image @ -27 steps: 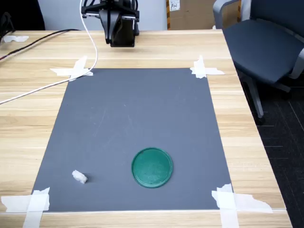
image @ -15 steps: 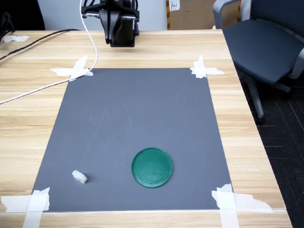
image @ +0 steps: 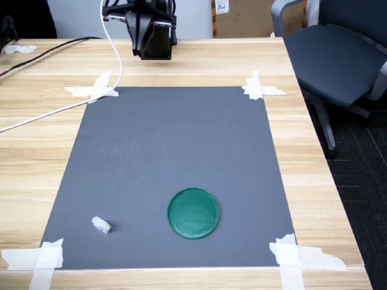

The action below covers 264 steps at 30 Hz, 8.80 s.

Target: Grasp a white terminal and put it in the green lid.

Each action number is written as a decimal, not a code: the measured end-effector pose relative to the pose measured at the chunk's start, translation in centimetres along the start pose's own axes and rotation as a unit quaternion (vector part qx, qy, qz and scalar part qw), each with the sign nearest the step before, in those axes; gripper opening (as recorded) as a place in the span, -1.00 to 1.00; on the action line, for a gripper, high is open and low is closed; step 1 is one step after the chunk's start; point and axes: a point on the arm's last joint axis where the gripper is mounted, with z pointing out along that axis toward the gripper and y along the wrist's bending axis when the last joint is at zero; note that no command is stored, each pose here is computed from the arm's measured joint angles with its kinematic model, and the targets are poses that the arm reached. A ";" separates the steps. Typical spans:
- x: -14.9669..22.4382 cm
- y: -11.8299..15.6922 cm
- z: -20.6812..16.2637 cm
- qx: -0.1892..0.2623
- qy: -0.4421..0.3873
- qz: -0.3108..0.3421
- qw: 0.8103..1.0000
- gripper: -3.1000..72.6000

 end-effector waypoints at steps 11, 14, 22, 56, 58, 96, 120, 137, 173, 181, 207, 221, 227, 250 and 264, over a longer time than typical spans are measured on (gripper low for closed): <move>-4.2 -0.7 1.0 -0.002 0.038 -0.021 0.999 -1.00; -5.3 -0.9 1.8 -0.006 0.059 -0.022 0.998 -1.00; -7.1 -1.1 4.5 -0.016 0.133 -0.027 0.991 -1.00; -12.1 -2.0 15.4 -0.085 0.351 -0.211 0.908 -0.84; -12.1 -2.0 15.9 -0.083 0.356 -0.202 0.908 -0.74; -13.5 -1.5 22.6 -0.125 0.393 -0.220 0.884 0.28; -15.2 -7.5 30.5 -0.201 0.366 -0.286 0.863 0.28; -14.0 -7.4 34.5 -0.261 0.353 -0.345 0.830 0.28; -9.5 -6.6 37.8 -0.265 0.370 -0.297 0.839 0.28; -8.2 -6.5 38.5 -0.269 0.379 -0.292 0.836 0.28; -7.1 -6.2 39.0 -0.273 0.391 -0.273 0.835 -0.69; -9.2 -6.5 38.0 -0.261 0.378 -0.269 0.846 -0.71; -12.3 -6.5 35.9 -0.269 0.365 -0.258 0.853 -0.71; -17.7 1.2 27.8 -0.253 0.337 -0.288 0.860 -0.71; -14.8 5.3 31.3 -0.230 0.340 -0.278 0.868 -0.71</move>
